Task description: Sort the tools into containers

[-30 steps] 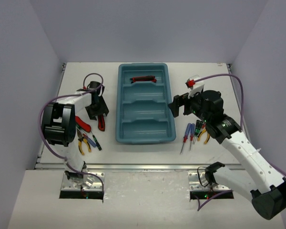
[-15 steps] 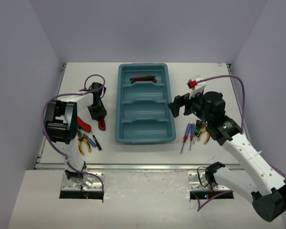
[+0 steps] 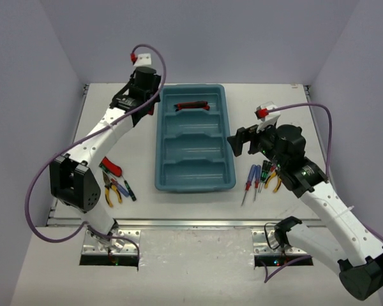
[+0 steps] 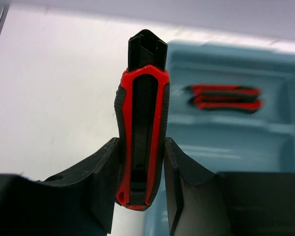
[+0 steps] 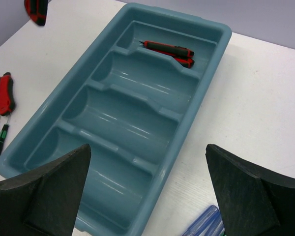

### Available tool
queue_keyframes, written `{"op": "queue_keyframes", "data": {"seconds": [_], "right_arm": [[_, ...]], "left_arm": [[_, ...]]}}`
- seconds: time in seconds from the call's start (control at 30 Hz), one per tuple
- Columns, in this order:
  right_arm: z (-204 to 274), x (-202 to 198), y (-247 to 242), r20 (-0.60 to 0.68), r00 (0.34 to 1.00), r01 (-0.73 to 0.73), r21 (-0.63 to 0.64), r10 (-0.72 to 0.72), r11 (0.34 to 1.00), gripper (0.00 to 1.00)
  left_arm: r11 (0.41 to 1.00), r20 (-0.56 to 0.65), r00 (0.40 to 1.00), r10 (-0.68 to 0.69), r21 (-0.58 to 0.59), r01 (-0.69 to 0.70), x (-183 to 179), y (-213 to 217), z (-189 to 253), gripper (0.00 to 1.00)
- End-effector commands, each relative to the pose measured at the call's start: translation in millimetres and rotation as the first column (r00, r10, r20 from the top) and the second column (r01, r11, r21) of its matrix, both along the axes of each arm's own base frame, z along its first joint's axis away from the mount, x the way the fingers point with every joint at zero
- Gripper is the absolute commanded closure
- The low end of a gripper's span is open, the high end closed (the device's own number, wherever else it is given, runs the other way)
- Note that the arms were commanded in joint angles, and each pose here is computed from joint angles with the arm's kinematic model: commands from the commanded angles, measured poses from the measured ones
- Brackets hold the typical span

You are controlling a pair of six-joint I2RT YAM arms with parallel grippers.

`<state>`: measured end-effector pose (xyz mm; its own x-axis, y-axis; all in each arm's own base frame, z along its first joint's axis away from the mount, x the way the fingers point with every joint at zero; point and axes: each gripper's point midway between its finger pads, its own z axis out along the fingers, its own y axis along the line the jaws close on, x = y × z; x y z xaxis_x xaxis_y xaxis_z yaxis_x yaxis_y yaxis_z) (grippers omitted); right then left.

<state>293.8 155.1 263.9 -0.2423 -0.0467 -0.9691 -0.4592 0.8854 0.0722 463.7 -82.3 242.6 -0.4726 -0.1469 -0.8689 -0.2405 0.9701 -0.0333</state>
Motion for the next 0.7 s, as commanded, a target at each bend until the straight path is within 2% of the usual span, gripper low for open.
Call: {"op": "queue_keyframes", "data": {"seconds": [0.0, 0.03, 0.1, 0.2, 0.3, 0.43, 0.5, 0.6, 0.67], "right_arm": [[23, 2, -10, 0.054, 0.995, 0.079, 0.083, -0.083, 0.993, 0.01], [23, 1, -11, 0.046, 0.994, 0.089, 0.101, -0.094, 0.991, 0.01], [26, -4, -16, 0.041, 0.991, 0.121, 0.147, -0.129, 0.982, 0.01], [23, -8, -25, 0.034, 0.984, 0.167, 0.164, -0.175, 0.972, 0.01], [23, -12, -30, 0.016, 0.981, 0.187, 0.175, -0.193, 0.967, 0.01], [20, -21, -22, 0.002, 0.989, 0.144, 0.213, -0.148, 0.966, 0.01], [16, -23, -19, -0.003, 0.991, 0.129, 0.225, -0.132, 0.966, 0.01], [13, -23, -18, -0.019, 0.992, 0.125, 0.213, -0.124, 0.969, 0.01], [12, -24, -20, -0.021, 0.991, 0.131, 0.202, -0.13, 0.97, 0.01]], "left_arm": [[0.945, 0.332, 0.893, -0.303, 0.228, 0.236, 48, -62, 90, 1.0], [0.929, 0.379, 0.857, -0.35, 0.258, 0.265, 55, -73, 102, 1.0], [0.859, 0.397, 0.776, -0.491, 0.371, 0.353, 79, -109, 97, 1.0], [0.744, 0.352, 0.69, -0.633, 0.524, 0.415, 106, -149, 86, 1.0], [0.661, 0.298, 0.674, -0.676, 0.65, 0.375, 128, -167, 71, 1.0], [0.631, 0.304, 0.652, -0.695, 0.693, 0.349, 147, -179, 68, 1.0], [0.599, 0.284, 0.634, -0.719, 0.717, 0.357, 155, -188, 51, 1.0], [0.51, 0.235, 0.57, -0.788, 0.767, 0.388, 154, -202, 24, 1.0], [0.462, 0.209, 0.537, -0.818, 0.795, 0.393, 153, -207, 10, 0.96]]}}
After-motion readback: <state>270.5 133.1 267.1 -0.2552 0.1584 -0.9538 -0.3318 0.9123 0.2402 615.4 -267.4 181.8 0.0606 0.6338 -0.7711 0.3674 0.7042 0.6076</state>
